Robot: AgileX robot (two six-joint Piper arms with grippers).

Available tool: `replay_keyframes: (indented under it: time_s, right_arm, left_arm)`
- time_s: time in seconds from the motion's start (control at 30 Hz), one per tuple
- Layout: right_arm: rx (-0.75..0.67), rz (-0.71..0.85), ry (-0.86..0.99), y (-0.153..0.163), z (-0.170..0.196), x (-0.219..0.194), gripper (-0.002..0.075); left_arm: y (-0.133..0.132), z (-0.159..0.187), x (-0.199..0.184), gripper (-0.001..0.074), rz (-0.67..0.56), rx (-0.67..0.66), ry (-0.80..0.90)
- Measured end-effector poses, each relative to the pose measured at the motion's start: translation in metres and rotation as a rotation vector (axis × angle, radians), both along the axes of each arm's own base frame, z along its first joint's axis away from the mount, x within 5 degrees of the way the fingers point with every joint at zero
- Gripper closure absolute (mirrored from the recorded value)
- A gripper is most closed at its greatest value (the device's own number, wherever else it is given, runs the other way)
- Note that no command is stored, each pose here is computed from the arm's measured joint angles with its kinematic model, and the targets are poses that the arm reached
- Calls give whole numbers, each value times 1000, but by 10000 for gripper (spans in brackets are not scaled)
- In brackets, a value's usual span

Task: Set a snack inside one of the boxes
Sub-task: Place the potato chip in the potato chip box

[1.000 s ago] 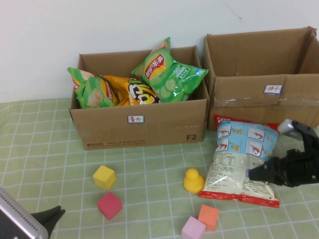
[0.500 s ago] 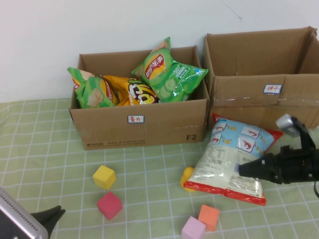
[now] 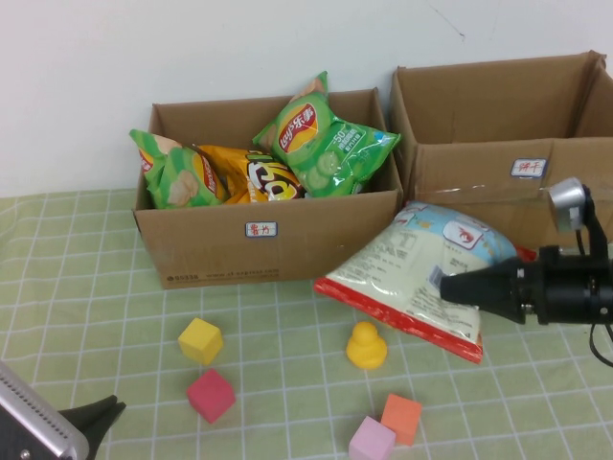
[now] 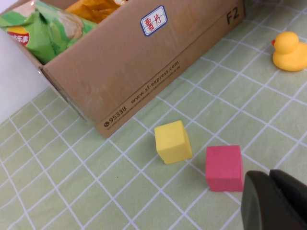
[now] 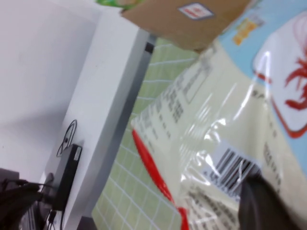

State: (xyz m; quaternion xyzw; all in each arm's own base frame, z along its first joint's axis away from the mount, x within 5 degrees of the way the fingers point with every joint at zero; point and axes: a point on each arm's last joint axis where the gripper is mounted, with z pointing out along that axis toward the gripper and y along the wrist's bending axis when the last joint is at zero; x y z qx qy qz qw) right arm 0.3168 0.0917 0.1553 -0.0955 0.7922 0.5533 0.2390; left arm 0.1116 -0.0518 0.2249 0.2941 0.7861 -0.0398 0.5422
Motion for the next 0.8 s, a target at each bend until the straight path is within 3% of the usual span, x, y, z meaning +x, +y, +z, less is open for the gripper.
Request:
replay_keyframes:
  time_s: [0.53,0.8]
  right_arm:
    - [56,192,-170,58,52,-17,697]
    - [74,251,-437,96,115,10,698]
  left_arm:
    - [0,0,0,736,2,-5,0]
    - [0,1,0,736,2,-16,-12]
